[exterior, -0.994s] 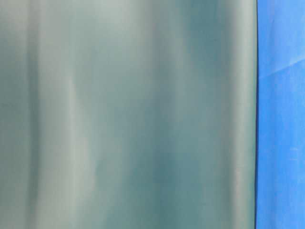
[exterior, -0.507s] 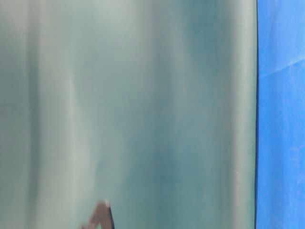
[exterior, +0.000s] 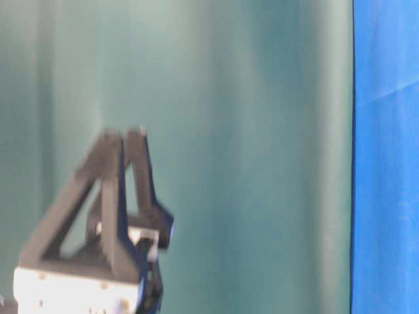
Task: Handover the blue block to the right arm after grasping it with the left arm, then place it in the designated position.
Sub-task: 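Move the open left gripper forward over the blue cube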
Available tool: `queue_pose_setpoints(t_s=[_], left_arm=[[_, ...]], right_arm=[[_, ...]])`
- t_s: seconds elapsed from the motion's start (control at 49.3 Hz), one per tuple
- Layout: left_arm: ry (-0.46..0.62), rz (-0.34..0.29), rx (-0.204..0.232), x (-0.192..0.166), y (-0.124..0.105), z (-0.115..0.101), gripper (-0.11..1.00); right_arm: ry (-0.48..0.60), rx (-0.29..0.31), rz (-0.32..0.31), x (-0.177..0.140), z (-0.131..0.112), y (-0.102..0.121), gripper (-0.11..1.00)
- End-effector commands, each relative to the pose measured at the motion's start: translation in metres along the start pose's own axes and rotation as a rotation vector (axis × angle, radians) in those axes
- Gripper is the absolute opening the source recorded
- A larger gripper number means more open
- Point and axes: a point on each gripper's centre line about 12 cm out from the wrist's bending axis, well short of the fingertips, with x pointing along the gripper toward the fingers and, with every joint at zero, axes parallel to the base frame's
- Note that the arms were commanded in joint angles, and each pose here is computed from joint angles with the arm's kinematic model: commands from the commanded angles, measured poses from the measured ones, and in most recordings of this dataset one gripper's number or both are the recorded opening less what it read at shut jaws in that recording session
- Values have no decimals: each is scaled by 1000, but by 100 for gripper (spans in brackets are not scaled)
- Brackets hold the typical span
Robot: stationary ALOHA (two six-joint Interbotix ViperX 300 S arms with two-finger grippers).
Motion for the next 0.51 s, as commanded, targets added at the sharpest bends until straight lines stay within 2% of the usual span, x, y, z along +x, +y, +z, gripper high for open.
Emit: queue_pose_setpoints(t_s=[0.0,0.243,0.487], left_arm=[[-35,-3,3,15,-1,15,92],[-5,-4,2,38,-2,16,92],[28,-4,-3,41,-2,14,92]], right_arm=[[-29,6,-1,3,10,0,96],[-29,6,-1,3,10,0,96],[-28,6,-4,3,11,-1,96]])
